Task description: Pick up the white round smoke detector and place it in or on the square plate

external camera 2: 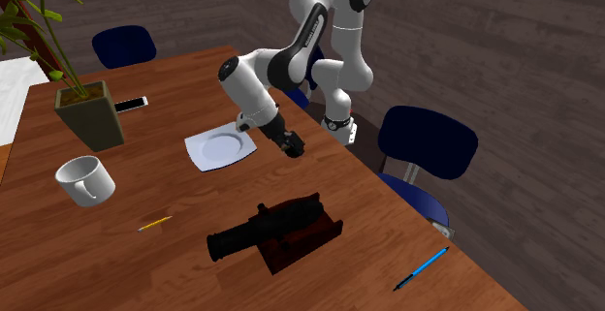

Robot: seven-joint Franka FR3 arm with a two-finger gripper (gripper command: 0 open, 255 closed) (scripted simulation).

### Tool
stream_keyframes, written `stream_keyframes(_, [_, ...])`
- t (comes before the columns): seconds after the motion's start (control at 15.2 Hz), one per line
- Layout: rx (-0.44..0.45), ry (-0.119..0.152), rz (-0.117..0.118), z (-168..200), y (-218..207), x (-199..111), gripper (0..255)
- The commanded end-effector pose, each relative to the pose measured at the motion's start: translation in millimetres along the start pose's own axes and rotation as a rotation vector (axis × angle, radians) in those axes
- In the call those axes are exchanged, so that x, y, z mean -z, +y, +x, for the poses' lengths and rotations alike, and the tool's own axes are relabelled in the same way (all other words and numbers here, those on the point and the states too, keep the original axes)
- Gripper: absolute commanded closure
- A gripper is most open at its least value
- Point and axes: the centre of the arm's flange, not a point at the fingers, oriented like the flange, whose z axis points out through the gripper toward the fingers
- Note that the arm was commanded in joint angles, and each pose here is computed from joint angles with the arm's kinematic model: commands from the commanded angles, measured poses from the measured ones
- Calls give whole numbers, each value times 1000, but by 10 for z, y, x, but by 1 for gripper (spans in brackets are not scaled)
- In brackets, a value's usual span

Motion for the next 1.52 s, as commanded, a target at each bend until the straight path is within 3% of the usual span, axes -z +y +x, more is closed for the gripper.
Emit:
stream_keyframes(0.0, [-1, -4, -8, 10, 27, -12, 0])
stream_keyframes(0.33, [-1, -4, -8, 10, 27, -12, 0])
stream_keyframes(0.4, [-1, -4, -8, 10, 28, -12, 255])
stream_keyframes(0.99, [-1, -4, -8, 10, 27, -12, 255])
stream_keyframes(1.45, [-1, -4, -8, -127, -66, 318, 255])
